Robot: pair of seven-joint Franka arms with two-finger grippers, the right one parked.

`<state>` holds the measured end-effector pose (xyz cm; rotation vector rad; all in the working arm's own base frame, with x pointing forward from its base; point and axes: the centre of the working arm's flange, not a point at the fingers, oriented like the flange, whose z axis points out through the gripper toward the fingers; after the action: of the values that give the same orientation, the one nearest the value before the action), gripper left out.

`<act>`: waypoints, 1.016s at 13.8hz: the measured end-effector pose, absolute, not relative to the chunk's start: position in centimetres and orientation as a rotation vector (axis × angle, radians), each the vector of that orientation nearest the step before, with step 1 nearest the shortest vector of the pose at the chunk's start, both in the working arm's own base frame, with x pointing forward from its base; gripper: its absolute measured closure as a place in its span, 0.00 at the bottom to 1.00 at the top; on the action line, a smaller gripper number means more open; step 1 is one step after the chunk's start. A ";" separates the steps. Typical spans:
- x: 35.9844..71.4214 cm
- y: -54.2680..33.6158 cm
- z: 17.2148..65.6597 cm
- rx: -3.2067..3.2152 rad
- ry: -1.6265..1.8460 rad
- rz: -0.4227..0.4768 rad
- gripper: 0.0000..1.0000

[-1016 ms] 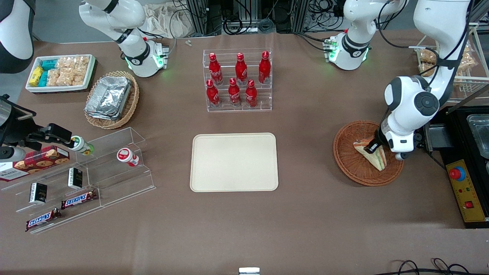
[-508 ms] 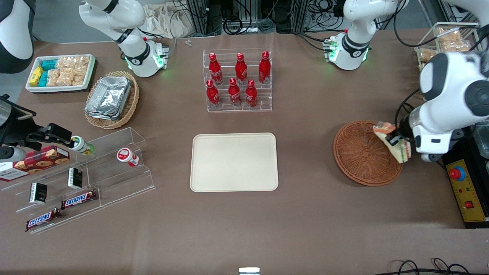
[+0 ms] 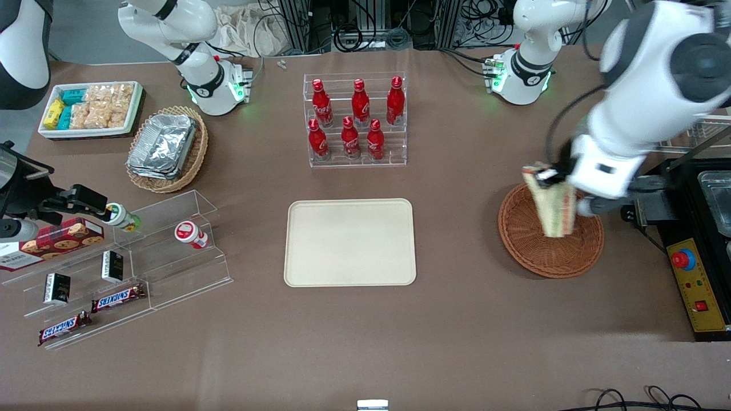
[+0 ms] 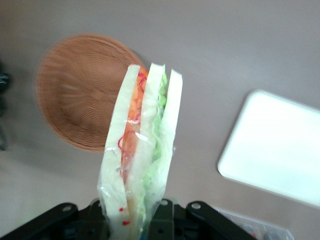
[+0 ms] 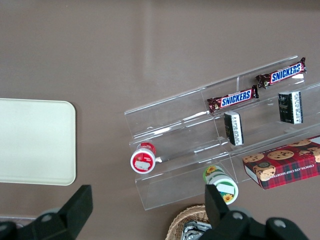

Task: Place sandwich from basket to tray
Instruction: 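Carry the sandwich over the cream tray with the left gripper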

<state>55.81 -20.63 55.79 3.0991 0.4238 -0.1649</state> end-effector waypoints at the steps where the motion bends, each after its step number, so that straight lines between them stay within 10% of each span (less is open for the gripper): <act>1: 55.8 -23.3 54.1 3.081 0.345 -0.172 0.80; 10: 55.5 -39.2 26.6 3.104 0.162 -0.122 0.80; 14: 54.7 -41.6 23.1 3.117 0.166 -0.121 0.80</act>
<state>54.73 -41.64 23.09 3.1170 0.1658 -0.1208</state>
